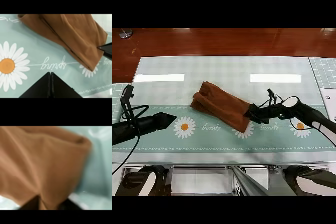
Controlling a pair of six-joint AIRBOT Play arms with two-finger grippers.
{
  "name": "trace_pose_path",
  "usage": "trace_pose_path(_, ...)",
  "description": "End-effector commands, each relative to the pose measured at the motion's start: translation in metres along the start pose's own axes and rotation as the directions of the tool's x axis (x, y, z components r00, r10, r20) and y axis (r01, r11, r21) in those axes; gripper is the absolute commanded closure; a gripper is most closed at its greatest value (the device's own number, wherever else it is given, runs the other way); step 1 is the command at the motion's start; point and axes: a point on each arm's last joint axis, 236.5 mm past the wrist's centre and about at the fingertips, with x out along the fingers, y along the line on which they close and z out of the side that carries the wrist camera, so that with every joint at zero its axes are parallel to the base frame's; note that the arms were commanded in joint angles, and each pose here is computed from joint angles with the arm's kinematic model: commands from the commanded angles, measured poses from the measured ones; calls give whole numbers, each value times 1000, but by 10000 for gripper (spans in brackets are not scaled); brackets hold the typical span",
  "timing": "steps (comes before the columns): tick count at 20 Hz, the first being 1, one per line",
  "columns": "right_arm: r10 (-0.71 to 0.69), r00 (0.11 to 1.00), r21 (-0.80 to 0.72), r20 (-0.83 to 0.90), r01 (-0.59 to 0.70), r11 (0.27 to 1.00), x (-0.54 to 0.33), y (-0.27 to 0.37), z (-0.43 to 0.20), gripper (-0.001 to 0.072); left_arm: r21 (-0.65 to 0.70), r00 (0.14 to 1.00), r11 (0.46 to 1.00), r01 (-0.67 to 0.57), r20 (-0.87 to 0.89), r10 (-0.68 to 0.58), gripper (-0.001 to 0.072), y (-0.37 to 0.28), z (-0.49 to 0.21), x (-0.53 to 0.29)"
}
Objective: Fold the shirts.
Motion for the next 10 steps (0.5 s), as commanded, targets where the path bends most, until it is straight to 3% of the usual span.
trace_pose_path(1, 54, 997, -66, -63, -58, 996, 18, 29, 4, 516, 8, 1000, 1000, 4, 8, -4, 687, -2, 2, 1)
trace_pose_path(2, 61, 994, -160, -92, -75, 984, 19, 44, 2, 677, 7, 1000, 1000, 4, 13, -4, 687, -2, 3, 1)
trace_pose_path(6, 136, 990, -408, -39, -140, 902, -21, 136, 37, 673, 8, 1000, 1000, 3, 13, -3, 687, -2, 3, 1)
trace_pose_path(10, 137, 983, -595, 122, -38, 803, -105, 219, 76, 673, 9, 1000, 1000, 3, 13, -3, 687, -2, 3, 1)
